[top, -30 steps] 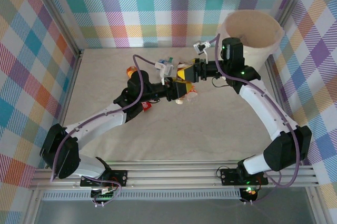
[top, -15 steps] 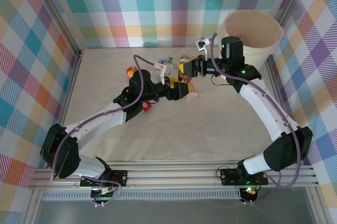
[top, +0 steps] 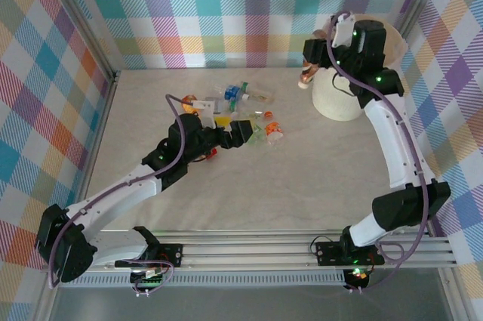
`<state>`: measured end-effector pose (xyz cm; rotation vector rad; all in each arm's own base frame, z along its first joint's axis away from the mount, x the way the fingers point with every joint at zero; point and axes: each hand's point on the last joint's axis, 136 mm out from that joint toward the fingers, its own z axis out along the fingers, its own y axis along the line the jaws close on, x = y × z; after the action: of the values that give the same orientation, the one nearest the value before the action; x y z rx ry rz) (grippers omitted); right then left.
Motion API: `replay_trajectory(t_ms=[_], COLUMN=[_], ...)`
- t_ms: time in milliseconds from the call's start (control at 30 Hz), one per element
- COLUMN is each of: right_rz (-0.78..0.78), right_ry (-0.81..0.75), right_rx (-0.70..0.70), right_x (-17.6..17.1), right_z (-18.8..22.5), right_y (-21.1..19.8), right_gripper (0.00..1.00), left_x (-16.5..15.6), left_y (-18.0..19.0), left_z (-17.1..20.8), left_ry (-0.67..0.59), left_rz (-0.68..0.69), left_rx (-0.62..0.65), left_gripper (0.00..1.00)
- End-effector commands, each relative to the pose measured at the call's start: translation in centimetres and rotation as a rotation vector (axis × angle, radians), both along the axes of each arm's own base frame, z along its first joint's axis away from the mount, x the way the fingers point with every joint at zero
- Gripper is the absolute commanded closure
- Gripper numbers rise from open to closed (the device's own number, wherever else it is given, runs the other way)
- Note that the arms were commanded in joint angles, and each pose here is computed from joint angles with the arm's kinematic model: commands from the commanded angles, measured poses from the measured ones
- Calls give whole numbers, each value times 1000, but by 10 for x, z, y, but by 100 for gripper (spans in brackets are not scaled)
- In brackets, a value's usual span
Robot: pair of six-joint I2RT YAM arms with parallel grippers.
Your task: Put the plastic bottles in the bin
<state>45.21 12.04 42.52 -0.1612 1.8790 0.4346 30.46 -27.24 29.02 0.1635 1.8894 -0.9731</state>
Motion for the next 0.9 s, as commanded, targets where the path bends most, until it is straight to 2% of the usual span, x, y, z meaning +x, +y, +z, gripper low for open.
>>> replay_trajectory(t_ms=[0,267,433,600,867], right_rz=[-148,-344,-465,-486,-526], right_ry=[-57,-149,-163,-96,72], right_rx=[-47,-54,-89,-112,-203], right_x=[16,44,62,83,113], right_z=[21,58,58,39,-20], right_y=[-36,-94,-125,-136,-152], right_gripper=[47,46,45,44,44], left_x=[4,6,8,11,14], left_y=[21,26,24,20,19], left_z=[-12,-32,-39,-46,-59], left_ry=[16,67,87,109,141], left_rz=[96,129,133,132,141], left_rx=[43,60,61,63,79], left_gripper=[0,0,0,0,0])
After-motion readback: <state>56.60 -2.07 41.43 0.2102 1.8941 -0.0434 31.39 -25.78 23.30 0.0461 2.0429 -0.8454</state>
